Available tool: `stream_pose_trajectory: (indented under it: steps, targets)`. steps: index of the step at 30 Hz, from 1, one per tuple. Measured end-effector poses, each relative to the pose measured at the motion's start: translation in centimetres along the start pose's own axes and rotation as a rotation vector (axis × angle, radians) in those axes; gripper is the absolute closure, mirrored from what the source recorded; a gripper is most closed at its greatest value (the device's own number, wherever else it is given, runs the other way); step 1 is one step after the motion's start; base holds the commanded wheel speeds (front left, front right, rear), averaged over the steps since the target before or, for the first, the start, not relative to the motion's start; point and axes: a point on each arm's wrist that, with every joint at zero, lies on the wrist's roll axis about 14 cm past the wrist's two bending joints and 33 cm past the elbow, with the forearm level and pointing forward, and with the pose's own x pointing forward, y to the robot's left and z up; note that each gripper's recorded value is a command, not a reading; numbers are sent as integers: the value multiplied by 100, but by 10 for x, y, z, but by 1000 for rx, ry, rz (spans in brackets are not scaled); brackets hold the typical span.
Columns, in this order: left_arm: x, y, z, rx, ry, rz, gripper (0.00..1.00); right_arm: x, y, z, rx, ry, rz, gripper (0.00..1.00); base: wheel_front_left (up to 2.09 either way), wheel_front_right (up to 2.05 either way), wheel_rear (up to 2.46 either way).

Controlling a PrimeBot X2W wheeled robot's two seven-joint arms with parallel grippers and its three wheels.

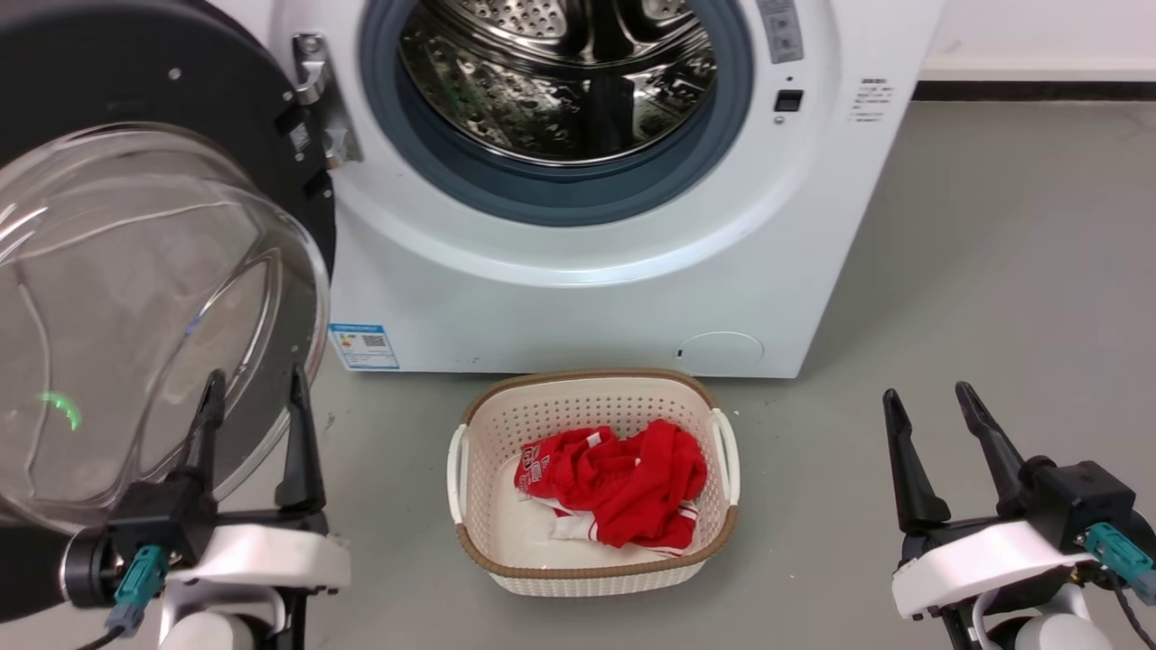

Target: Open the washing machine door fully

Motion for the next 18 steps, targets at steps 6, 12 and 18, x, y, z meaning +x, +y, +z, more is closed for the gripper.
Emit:
stream_pose_trajectory:
  steps: [6, 12, 18]
  targets:
    - [19, -42, 12, -77, -57, -98, 0, -5, -16, 10, -23, -26, -48, 0, 0, 0, 0]
    - [24, -61, 19, -104, -87, -132, 0, -10, -28, 15, -30, -38, -82, 0, 0, 0, 0]
    - [15, -61, 6, -63, -54, -128, 0, -11, -25, 11, -25, -29, -77, 0, 0, 0, 0]
